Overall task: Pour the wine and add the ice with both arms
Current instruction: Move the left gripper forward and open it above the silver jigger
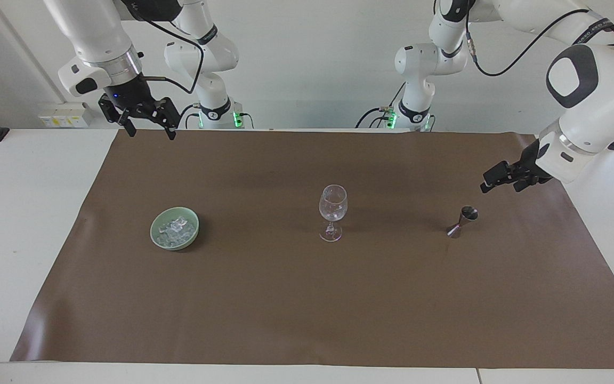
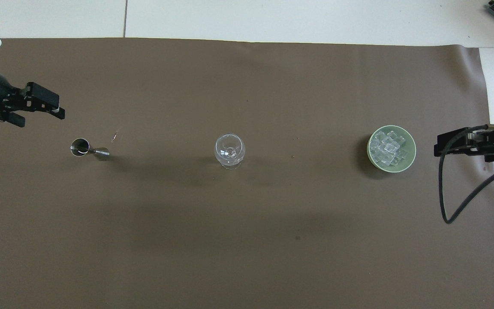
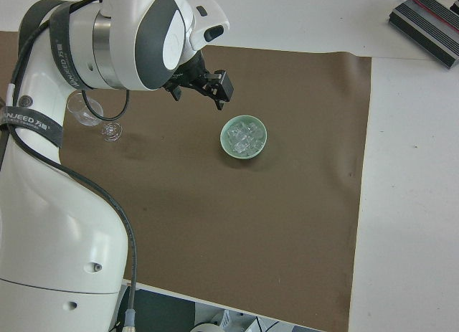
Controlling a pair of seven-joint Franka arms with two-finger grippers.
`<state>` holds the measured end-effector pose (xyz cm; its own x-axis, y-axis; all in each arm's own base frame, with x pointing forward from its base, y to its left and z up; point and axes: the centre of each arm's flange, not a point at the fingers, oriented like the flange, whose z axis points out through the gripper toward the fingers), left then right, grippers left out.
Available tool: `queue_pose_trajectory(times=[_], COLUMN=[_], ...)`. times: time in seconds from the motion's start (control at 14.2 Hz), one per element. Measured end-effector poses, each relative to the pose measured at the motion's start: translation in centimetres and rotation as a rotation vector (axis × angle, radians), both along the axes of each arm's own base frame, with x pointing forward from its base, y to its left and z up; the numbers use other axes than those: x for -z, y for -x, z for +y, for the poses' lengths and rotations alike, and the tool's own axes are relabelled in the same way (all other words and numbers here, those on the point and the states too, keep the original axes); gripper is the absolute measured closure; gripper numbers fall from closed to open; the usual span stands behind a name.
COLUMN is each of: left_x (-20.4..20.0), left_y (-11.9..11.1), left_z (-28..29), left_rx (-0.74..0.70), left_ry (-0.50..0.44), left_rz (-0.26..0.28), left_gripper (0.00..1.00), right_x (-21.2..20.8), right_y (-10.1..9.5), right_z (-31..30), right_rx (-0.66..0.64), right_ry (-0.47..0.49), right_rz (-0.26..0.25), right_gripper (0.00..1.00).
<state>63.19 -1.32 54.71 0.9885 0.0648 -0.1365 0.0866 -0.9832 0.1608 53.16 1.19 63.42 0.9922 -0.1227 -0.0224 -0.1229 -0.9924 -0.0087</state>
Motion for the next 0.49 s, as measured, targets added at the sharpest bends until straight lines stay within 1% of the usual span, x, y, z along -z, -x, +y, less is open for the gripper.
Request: queue_pose_trajectory(times=[0.21,0.49], left_x=[1.8,3.5], left_y=[-1.0,-1.7], left_z=[0.3,3.0], left_rx=[-0.026,-0.104], left_ry=[0.005,0.039], left_rz=[0.010,0.039], left_gripper=[0.00,0.00], right_x=[0.0,0.0], right_y=[0.0,0.0], right_z=[0.0,0.0], right_rx=[0.000,0.000], right_ry=[0.000,0.000], right_rz=[0.000,0.000], right_gripper=[0.00,0.00])
